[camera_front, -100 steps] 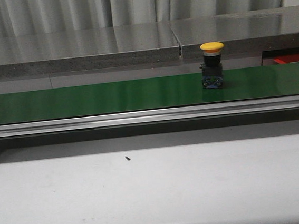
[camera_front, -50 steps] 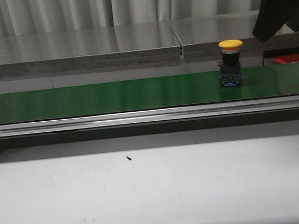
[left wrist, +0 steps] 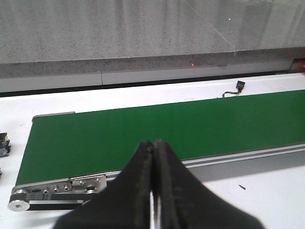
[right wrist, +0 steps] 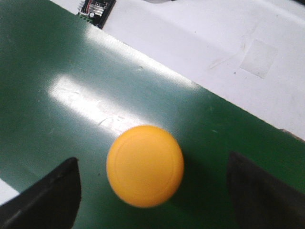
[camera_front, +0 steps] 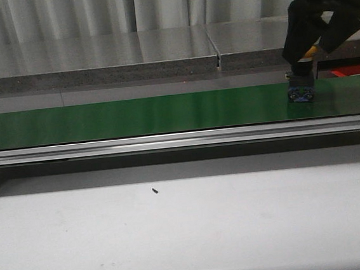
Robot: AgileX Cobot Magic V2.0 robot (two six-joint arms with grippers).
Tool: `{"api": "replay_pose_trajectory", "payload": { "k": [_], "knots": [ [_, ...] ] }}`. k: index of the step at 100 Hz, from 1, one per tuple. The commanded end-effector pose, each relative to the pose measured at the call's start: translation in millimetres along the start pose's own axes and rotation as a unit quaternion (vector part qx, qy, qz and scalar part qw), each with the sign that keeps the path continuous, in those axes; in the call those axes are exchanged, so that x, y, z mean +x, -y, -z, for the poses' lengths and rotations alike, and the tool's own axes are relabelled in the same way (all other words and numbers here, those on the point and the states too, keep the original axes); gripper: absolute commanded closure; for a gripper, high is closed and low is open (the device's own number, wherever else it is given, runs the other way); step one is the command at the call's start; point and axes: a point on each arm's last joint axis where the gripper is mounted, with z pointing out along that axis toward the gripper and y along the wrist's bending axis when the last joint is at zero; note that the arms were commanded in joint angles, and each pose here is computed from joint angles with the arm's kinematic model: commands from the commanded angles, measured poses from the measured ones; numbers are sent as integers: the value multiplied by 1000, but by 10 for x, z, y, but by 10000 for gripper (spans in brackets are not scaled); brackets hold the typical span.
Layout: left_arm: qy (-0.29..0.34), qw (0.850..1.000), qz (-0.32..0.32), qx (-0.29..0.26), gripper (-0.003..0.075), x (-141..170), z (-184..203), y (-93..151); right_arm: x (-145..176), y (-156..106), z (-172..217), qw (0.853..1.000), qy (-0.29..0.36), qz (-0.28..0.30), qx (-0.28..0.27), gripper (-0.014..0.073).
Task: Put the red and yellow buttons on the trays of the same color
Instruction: 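Grasp the yellow button at the belt end with the right gripper, then lower the yellow button into the yellow tray and open the right gripper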
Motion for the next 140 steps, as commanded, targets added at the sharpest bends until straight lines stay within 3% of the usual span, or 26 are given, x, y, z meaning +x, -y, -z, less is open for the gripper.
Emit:
{"api": "replay_pose_trajectory", "payload": {
  "k": [1, 10, 22, 32, 49, 66, 80, 92, 109, 140],
  "knots": [
    [38, 999, 11, -6, 739, -127, 26, -4, -164, 29, 142, 999, 45, -3, 17, 3],
    [38, 999, 11, -6, 739, -127, 26, -4, -152, 54, 100, 999, 38, -9, 23, 103],
    [38, 999, 11, -6, 739, -127, 26, -4, -144, 68, 90, 999, 35, -8, 30, 318],
    [38, 999, 11, -6, 739, -127, 26, -4, -140, 70, 114, 999, 32, -13, 28, 391],
    [38, 999, 11, -6, 739, -127, 26, -4, -121, 155, 415, 998, 41, -37, 38, 391],
    [38, 999, 11, -6, 739, -127, 26, -4, -2, 434, 1074, 988, 79, -104, 86, 391],
    [38, 999, 11, -6, 739, -127, 26, -4, 277, 794, 1601, 969, 97, -175, 145, 391],
    [38, 999, 11, -6, 739, -127, 26, -4, 570, 1131, 1885, 944, 110, -247, 189, 391],
    [38, 999, 11, -6, 739, -127, 26, -4, 847, 1434, 1854, 921, 114, -317, 195, 391],
    [38, 999, 11, -6, 739, -127, 26, -4, 1116, 1825, 1232, 911, 73, -361, 188, 391]
  ]
}}
